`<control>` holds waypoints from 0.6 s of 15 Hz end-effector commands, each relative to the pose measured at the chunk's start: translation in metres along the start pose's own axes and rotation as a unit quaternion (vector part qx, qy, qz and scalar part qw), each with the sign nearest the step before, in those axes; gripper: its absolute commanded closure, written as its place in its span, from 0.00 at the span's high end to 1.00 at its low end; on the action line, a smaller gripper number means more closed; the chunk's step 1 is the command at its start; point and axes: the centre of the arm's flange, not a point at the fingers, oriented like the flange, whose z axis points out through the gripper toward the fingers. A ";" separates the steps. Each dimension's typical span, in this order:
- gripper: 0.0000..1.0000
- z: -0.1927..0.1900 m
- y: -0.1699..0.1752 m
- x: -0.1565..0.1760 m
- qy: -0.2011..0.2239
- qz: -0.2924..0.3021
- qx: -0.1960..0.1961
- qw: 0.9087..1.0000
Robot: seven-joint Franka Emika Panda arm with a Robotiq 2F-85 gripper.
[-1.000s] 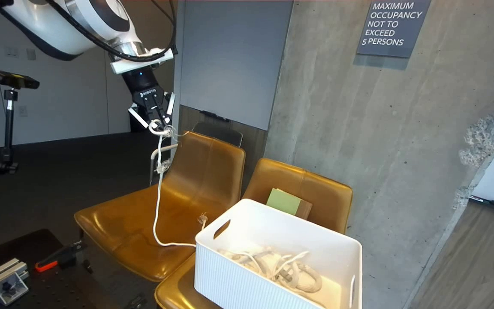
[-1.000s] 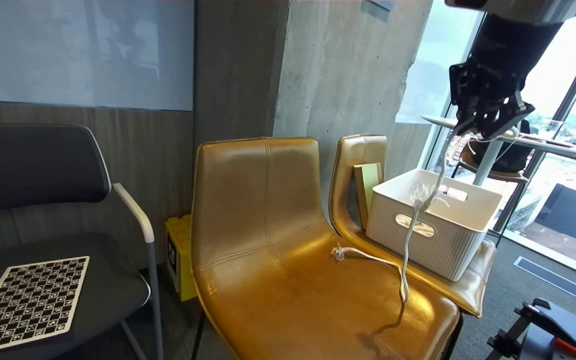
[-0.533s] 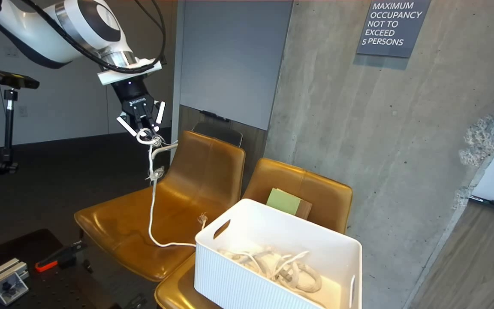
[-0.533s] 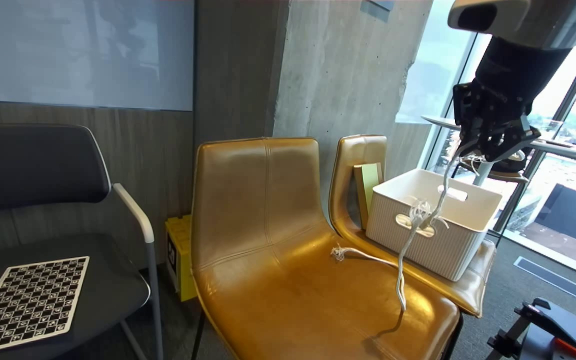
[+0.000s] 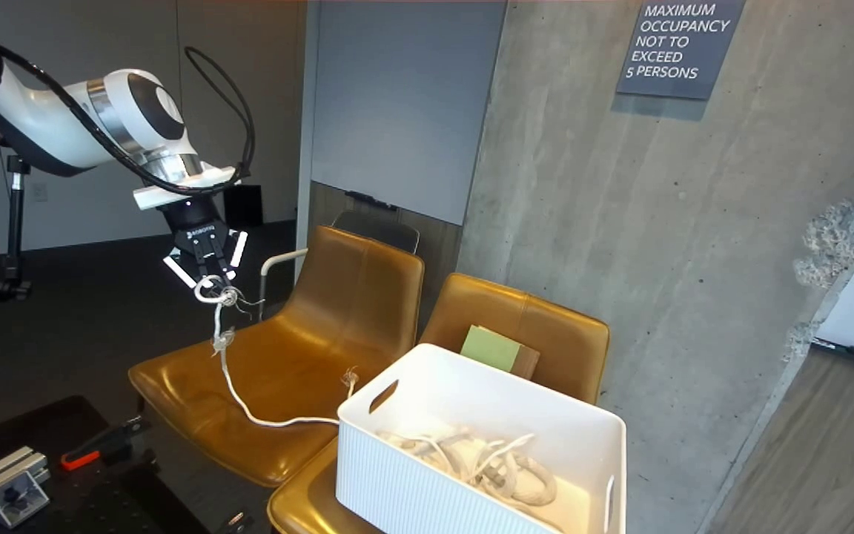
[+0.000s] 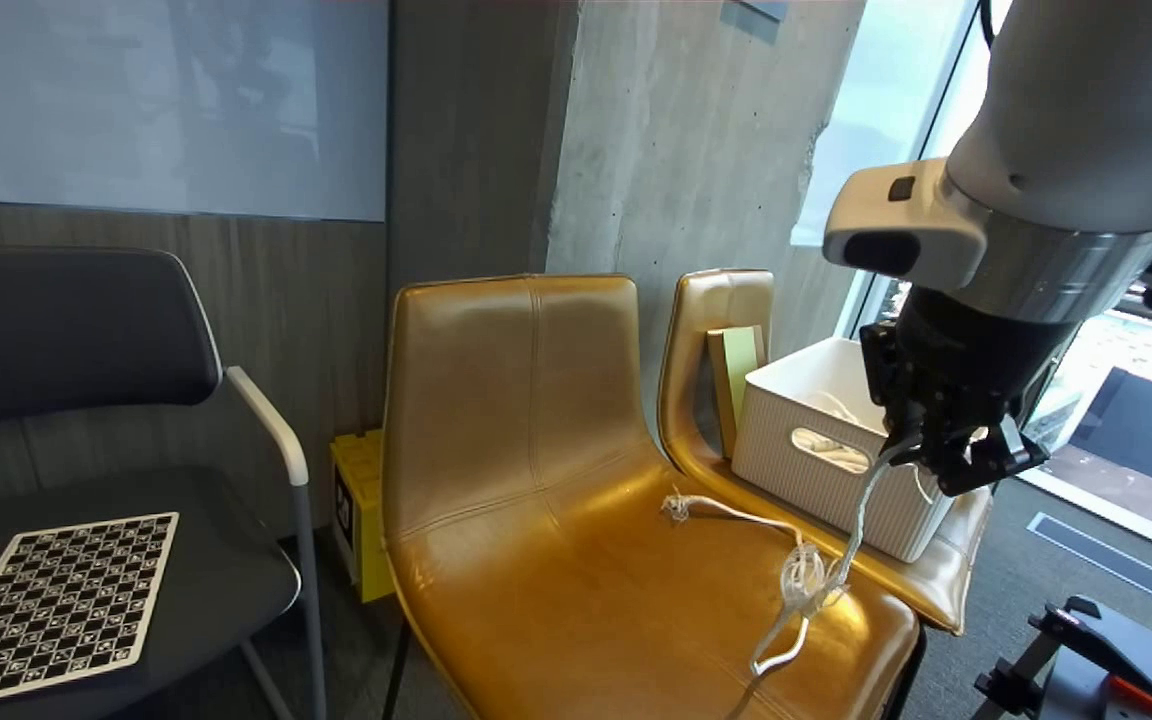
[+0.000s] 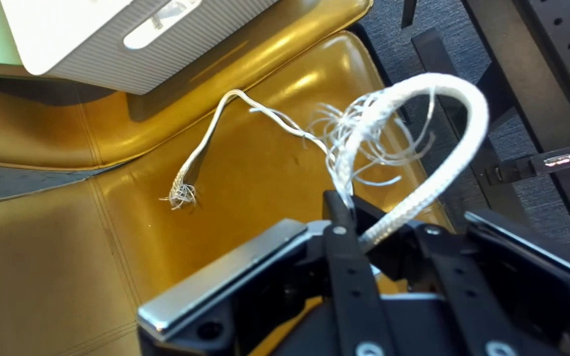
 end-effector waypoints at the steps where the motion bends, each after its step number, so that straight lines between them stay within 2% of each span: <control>1: 0.01 0.012 0.007 0.028 -0.013 -0.001 -0.013 1.000; 5: 0.01 0.021 0.019 0.054 -0.015 -0.002 -0.011 1.000; 6: 0.08 0.019 0.024 0.061 -0.016 -0.001 -0.012 1.000; 7: 0.33 0.016 0.030 0.067 -0.014 0.002 -0.013 1.000; 8: 0.33 0.013 0.036 0.071 -0.012 0.004 -0.014 1.000; 9: 0.38 0.008 0.044 0.075 -0.011 0.007 -0.019 1.000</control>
